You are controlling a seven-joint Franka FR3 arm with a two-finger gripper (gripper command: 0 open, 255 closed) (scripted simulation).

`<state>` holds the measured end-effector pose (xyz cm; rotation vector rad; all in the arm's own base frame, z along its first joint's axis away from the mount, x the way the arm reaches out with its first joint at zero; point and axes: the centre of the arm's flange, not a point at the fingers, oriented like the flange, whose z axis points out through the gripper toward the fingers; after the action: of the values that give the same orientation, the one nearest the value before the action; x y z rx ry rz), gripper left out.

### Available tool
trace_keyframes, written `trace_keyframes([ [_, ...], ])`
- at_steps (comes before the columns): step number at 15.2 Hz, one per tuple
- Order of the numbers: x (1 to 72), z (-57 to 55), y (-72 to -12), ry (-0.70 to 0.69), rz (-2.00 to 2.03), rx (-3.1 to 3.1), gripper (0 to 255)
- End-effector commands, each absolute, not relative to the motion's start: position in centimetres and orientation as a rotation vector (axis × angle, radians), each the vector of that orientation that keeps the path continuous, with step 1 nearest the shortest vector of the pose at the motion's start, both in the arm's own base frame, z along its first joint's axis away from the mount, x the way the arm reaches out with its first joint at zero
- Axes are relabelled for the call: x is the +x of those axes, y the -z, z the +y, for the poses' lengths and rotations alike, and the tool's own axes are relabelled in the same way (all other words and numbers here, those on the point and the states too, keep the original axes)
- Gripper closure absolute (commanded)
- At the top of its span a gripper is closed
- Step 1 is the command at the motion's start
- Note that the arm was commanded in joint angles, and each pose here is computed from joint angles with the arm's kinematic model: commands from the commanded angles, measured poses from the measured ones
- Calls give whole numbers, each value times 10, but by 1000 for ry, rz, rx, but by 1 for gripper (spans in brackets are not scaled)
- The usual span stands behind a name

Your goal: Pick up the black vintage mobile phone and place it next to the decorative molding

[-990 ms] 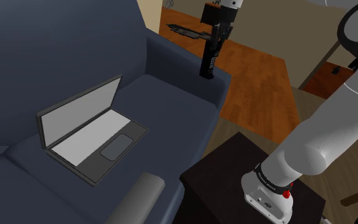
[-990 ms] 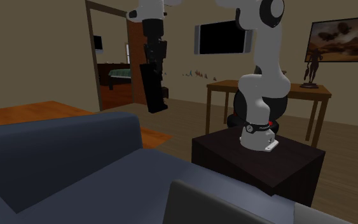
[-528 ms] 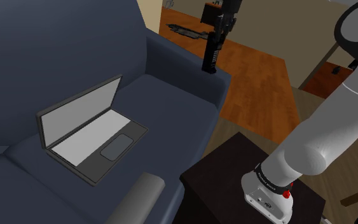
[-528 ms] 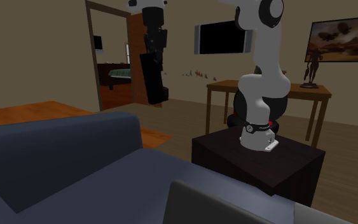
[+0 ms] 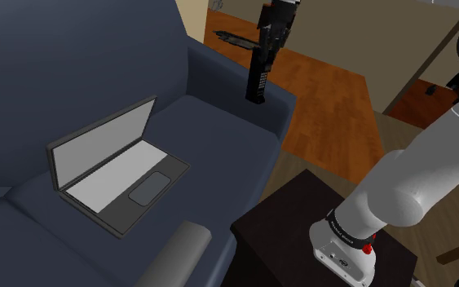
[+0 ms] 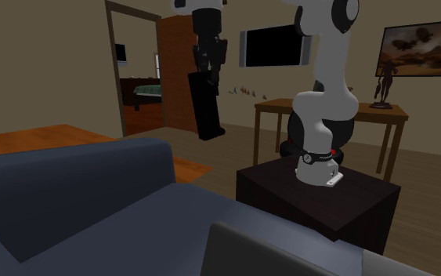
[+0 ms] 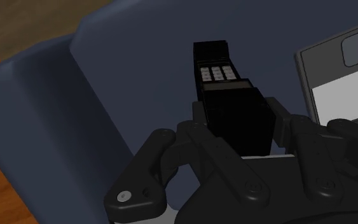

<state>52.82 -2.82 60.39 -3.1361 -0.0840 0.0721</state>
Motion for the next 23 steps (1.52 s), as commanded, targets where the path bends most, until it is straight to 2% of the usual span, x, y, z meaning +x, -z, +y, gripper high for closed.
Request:
trace_keyframes([
  [1, 524, -3, -597, -71, -82, -3137, 255],
  [23, 483, 273, -518, -71, -82, -3137, 255],
])
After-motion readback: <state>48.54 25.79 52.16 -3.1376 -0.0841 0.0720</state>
